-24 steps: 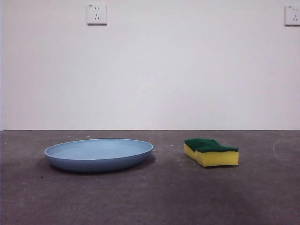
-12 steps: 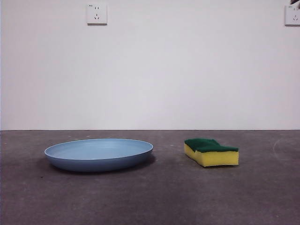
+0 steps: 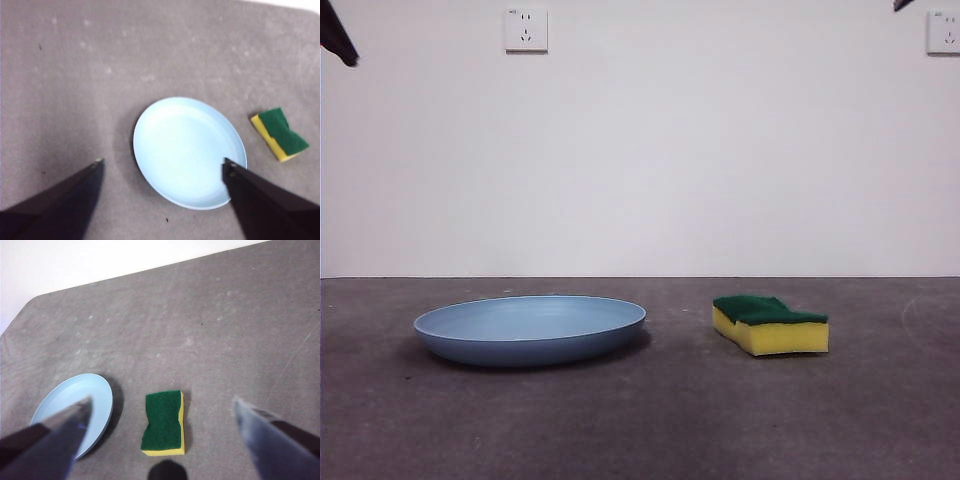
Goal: Pick up the plate,pick up the cloth,clean the plate with the cloth
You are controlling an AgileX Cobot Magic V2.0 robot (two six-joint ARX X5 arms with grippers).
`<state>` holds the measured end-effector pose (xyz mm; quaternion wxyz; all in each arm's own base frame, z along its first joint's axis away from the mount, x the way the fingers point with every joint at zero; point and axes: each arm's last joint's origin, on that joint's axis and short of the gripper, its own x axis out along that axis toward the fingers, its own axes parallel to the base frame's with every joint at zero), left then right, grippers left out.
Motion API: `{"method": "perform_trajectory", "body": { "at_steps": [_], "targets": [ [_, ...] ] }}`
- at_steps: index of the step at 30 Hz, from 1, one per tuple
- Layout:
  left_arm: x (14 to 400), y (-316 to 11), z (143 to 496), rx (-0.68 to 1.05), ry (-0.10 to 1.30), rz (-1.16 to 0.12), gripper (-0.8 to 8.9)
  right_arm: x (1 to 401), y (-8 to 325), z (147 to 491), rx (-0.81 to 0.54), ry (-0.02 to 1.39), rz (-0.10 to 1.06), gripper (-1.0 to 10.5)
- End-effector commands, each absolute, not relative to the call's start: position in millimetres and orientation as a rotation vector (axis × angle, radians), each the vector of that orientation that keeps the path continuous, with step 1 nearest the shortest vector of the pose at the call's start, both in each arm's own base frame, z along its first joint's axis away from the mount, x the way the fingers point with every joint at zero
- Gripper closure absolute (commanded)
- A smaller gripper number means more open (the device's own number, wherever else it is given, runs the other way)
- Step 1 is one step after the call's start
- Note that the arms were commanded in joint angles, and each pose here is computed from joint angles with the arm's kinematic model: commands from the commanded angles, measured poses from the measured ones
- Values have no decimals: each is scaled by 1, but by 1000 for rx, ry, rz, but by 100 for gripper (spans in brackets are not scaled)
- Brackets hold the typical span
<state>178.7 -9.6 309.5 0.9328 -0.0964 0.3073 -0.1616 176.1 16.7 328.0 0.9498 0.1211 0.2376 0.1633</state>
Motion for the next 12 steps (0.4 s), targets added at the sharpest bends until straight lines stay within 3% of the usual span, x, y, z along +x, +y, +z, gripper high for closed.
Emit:
{"method": "perform_trajectory", "body": {
  "at_steps": [1, 12],
  "targets": [
    [195, -11, 316, -142, 686, -356, 339, 176, 17, 329, 244, 476, 334, 380],
    [281, -31, 309, -107, 885, -425, 342, 175, 17, 327, 248, 502, 332, 380]
  ]
}}
